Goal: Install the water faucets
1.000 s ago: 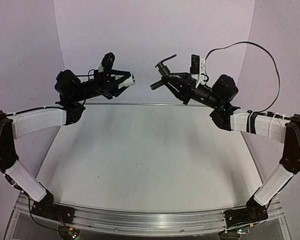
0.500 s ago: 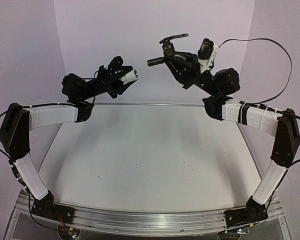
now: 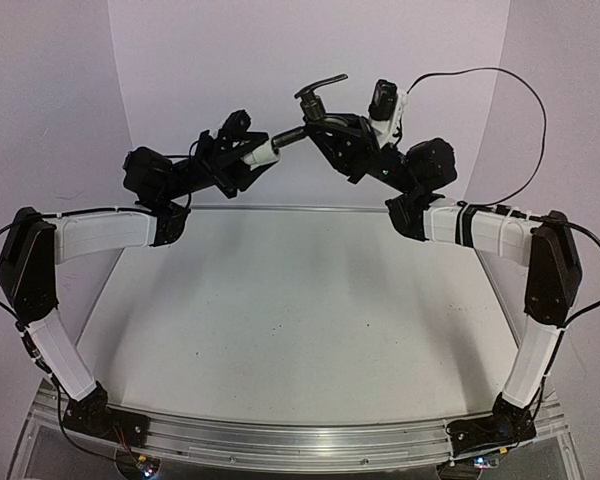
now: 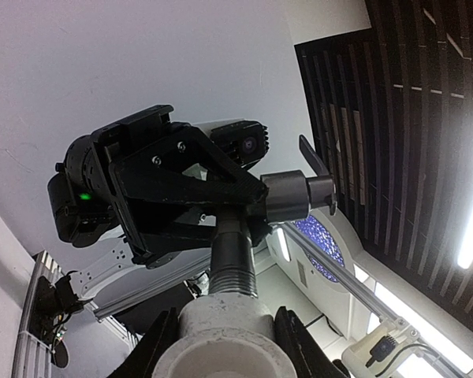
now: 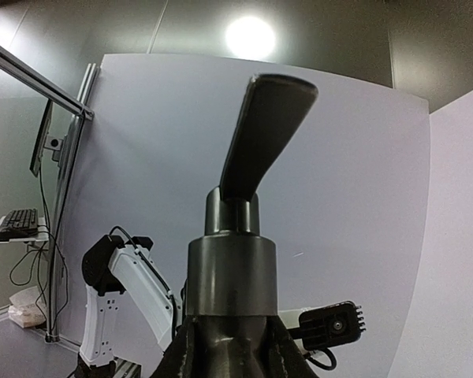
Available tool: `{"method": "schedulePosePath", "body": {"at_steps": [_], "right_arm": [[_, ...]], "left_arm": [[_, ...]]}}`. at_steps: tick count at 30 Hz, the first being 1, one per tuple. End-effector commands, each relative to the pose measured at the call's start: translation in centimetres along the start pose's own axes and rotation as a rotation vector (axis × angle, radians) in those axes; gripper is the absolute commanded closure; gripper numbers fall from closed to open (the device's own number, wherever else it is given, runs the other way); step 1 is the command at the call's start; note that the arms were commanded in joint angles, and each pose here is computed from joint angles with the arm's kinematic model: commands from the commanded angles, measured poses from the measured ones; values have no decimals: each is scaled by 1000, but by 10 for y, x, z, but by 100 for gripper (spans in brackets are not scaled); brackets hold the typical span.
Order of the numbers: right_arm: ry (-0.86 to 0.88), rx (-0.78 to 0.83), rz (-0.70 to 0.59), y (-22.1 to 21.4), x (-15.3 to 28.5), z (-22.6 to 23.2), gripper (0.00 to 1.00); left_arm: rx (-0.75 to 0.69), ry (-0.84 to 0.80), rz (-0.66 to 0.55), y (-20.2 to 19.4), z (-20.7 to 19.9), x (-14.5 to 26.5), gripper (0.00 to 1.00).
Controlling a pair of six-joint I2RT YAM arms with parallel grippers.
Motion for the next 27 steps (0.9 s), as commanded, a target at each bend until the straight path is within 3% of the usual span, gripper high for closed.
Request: {"method": "schedulePosePath", "body": {"at_steps": [1,22,27], "right_arm": [[90,181,-195,49,-6,23,100],[67,165,-180,25,-12,39,100],[32,97,-153,20,-18,28,100]], "left_arm": [[-350,-192,124,-43,-73,-4,100],[-416,-245,51,-38,-80,-2,100],[-430,-230,65,-38,-76,-2,100]]}}
Point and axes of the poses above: each gripper's point midway between its finger pads, its own x axis back along the fingers, its own z axis along the line the jaws close on, y = z × x, the point moved 5 cm from there along x, back along the fingers, and after that the axes turned 10 degrees about x, right-handed, at the moved point
